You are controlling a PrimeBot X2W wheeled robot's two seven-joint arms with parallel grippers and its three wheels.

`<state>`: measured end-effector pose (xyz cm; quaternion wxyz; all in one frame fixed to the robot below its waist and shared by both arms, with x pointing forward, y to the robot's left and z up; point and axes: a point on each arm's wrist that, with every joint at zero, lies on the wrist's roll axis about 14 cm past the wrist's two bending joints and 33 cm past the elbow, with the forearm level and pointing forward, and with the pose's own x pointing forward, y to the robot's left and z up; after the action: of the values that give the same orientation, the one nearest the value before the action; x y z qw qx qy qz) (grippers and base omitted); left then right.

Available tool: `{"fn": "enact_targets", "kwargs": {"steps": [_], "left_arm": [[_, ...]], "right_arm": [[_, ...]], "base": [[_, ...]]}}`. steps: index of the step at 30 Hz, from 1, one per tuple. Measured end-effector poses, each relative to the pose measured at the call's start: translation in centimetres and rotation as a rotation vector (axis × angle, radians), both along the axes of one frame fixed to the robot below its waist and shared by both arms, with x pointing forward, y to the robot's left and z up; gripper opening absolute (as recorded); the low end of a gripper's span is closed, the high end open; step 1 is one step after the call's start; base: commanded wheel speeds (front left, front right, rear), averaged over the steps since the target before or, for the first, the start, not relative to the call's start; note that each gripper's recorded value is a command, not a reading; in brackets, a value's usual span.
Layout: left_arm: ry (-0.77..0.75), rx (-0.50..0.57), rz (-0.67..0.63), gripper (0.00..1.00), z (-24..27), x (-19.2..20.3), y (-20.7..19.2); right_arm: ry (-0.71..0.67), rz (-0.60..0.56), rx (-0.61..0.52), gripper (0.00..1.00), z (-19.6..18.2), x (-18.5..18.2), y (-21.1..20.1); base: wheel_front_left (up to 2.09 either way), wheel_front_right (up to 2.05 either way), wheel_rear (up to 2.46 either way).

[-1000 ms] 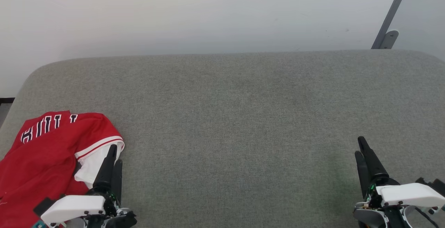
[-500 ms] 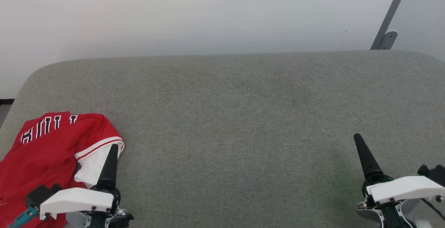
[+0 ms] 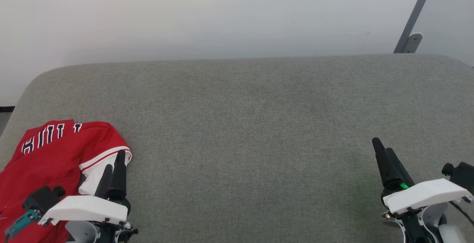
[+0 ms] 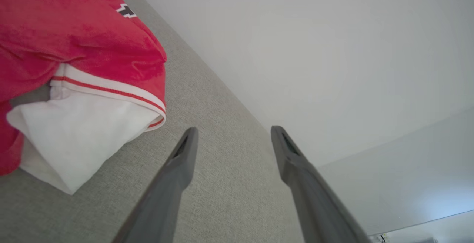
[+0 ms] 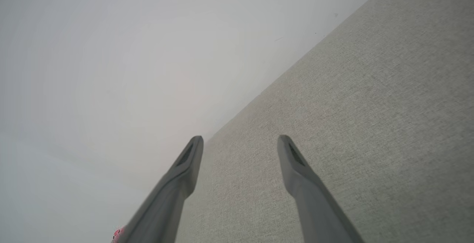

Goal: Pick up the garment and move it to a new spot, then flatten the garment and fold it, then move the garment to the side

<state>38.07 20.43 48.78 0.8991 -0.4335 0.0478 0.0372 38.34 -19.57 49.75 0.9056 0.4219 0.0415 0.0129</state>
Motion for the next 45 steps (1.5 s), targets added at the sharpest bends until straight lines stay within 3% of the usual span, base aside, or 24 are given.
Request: {"fn": "enact_targets", "kwargs": {"steps": [20, 45], "left_arm": [[-0.070, 0.235, -0.029, 1.00, 0.9, 0.1, 0.1], [-0.133, 0.449, -0.069, 1.00, 1.6, 0.2, -0.4]], "right_arm": [[-0.040, 0.027, -0.233, 1.00, 0.9, 0.2, 0.0], [-0.103, 0.050, -0.468, 1.00, 2.4, 0.4, 0.0]], "base": [[0.00, 0.00, 0.00], [0.00, 0.00, 0.00]]}}
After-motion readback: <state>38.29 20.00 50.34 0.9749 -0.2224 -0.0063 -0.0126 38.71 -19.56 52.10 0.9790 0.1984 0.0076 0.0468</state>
